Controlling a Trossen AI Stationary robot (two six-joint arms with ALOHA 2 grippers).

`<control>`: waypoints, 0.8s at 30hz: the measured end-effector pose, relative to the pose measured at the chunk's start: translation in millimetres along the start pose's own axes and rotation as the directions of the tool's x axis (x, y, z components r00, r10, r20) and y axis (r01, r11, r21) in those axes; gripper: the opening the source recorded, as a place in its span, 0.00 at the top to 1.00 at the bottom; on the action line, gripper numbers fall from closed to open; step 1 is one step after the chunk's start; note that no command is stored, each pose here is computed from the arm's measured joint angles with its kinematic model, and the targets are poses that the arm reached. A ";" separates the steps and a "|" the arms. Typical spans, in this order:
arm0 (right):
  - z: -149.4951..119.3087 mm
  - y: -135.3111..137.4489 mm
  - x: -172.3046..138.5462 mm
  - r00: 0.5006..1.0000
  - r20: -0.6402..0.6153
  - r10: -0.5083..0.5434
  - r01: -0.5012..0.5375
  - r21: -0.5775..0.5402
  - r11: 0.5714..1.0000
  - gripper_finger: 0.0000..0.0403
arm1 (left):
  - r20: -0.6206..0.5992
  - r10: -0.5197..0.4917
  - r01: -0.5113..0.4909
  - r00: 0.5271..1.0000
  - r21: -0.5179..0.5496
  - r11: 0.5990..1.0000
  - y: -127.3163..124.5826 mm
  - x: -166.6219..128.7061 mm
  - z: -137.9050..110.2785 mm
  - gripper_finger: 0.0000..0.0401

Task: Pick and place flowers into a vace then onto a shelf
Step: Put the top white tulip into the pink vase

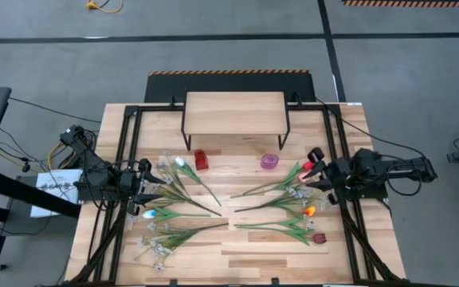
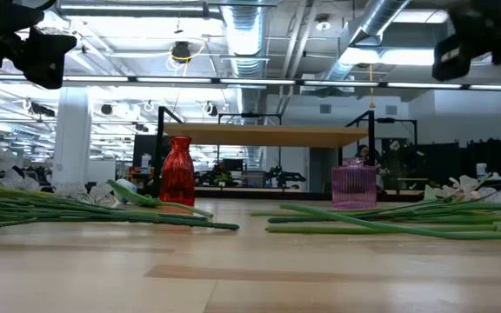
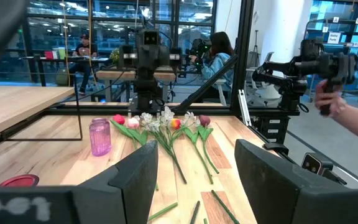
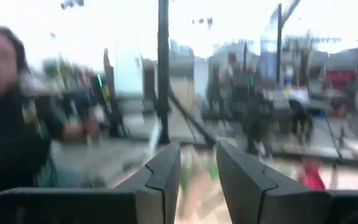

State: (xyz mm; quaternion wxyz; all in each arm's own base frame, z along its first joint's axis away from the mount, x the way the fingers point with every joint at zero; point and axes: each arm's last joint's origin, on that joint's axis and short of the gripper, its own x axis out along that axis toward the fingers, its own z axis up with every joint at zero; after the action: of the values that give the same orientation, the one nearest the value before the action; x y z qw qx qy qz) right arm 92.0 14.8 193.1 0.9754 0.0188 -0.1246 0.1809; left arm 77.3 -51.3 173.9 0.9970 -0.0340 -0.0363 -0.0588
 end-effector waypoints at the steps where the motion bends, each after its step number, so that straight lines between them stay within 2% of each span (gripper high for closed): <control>1: 4.3 0.3 -0.1 0.999 0.043 0.003 -0.005 0.049 0.999 0.76 | 0.000 0.000 0.000 1.000 0.000 1.000 0.0 0.0 0.0 0.49; 3: 11.1 0.9 -0.6 0.994 0.112 0.009 -0.024 0.134 0.991 0.76 | 0.000 0.000 0.000 1.000 0.005 1.000 0.0 0.0 0.0 0.49; 5: 16.9 1.5 -1.5 0.985 0.170 0.014 -0.042 0.165 0.985 0.76 | 0.000 0.000 0.000 1.000 0.028 1.000 0.0 0.0 0.0 0.49; 7: 23.4 1.6 -2.8 0.971 0.237 -0.002 -0.024 0.105 0.994 0.76 | 0.000 0.000 0.000 1.000 0.044 0.999 0.0 0.0 0.1 0.49; 10: 29.2 -0.2 -4.5 0.950 0.302 -0.083 0.109 -0.069 0.992 0.76 | 0.000 0.000 0.000 1.000 0.048 0.999 0.0 0.0 0.1 0.49; 12: 29.4 -2.3 -4.8 0.938 0.310 -0.154 0.212 -0.162 0.964 0.76 | 0.000 0.000 0.000 1.000 0.049 0.999 0.0 0.0 0.0 0.49; 16: 29.7 -6.6 -6.0 0.898 0.321 -0.303 0.349 -0.097 0.932 0.76 | 0.001 0.000 0.000 1.000 0.049 0.999 0.0 0.0 0.1 0.49; 24: 26.4 -9.0 1.7 0.921 0.235 -0.312 0.354 -0.168 0.920 0.76 | 0.005 0.000 -0.001 1.000 0.045 0.999 0.0 0.0 0.6 0.49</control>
State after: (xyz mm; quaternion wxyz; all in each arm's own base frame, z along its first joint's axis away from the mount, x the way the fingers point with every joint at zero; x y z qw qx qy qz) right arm 90.5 4.8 219.2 0.9706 -0.0436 -0.2367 -0.0053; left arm 77.2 -51.3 174.5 0.9975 -0.0117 -0.0404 -0.0577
